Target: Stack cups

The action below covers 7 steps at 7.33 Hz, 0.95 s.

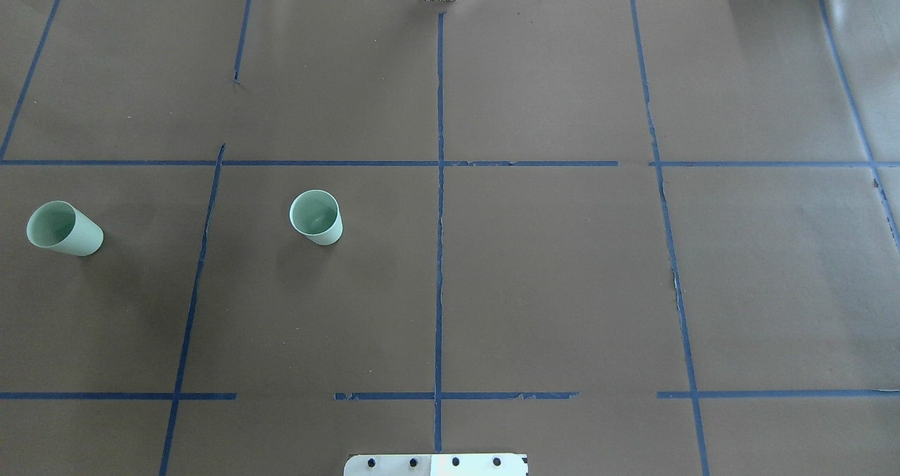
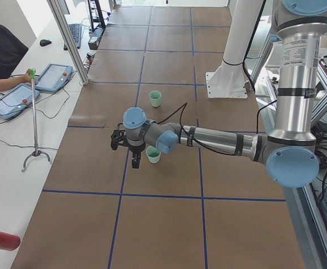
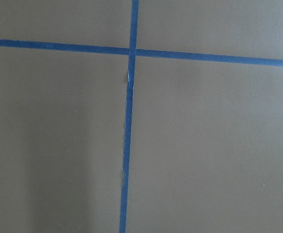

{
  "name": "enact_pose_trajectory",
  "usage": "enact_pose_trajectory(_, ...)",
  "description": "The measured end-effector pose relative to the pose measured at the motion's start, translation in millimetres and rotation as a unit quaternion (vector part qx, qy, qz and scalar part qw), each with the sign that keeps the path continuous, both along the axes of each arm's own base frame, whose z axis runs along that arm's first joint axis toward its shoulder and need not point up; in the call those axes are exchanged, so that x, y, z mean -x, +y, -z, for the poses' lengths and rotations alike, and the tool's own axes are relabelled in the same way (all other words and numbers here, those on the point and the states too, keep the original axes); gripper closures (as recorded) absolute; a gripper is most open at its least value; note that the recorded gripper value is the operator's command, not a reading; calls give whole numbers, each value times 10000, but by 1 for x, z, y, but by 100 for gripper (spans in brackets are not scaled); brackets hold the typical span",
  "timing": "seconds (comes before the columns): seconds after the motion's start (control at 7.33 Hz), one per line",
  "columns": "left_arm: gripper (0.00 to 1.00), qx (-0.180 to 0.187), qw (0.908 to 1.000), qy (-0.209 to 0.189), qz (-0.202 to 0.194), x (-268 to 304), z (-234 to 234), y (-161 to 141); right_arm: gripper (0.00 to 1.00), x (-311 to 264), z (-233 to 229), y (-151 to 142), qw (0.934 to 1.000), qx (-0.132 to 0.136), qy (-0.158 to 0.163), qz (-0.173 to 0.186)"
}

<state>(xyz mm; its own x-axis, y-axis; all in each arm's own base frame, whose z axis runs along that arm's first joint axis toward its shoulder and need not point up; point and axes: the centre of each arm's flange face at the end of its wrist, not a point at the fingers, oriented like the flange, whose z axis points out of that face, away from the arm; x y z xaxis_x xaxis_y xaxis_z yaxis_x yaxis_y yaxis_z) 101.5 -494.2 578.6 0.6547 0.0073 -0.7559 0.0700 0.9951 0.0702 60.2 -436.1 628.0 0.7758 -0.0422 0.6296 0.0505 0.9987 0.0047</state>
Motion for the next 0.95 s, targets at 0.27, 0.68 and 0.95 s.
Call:
enact_pose_trajectory(0.27,0,90,9996,223,125,-38,-20,27,0,0,0,0,10000,2,0,-1)
enact_pose_trajectory(0.68,32,185,9995,247,-57,-66,-36,40,0,0,0,0,10000,0,0,-2)
enact_pose_trajectory(0.95,100,178,9995,205,-142,-77,-41,42,0,0,0,0,10000,-4,0,-3)
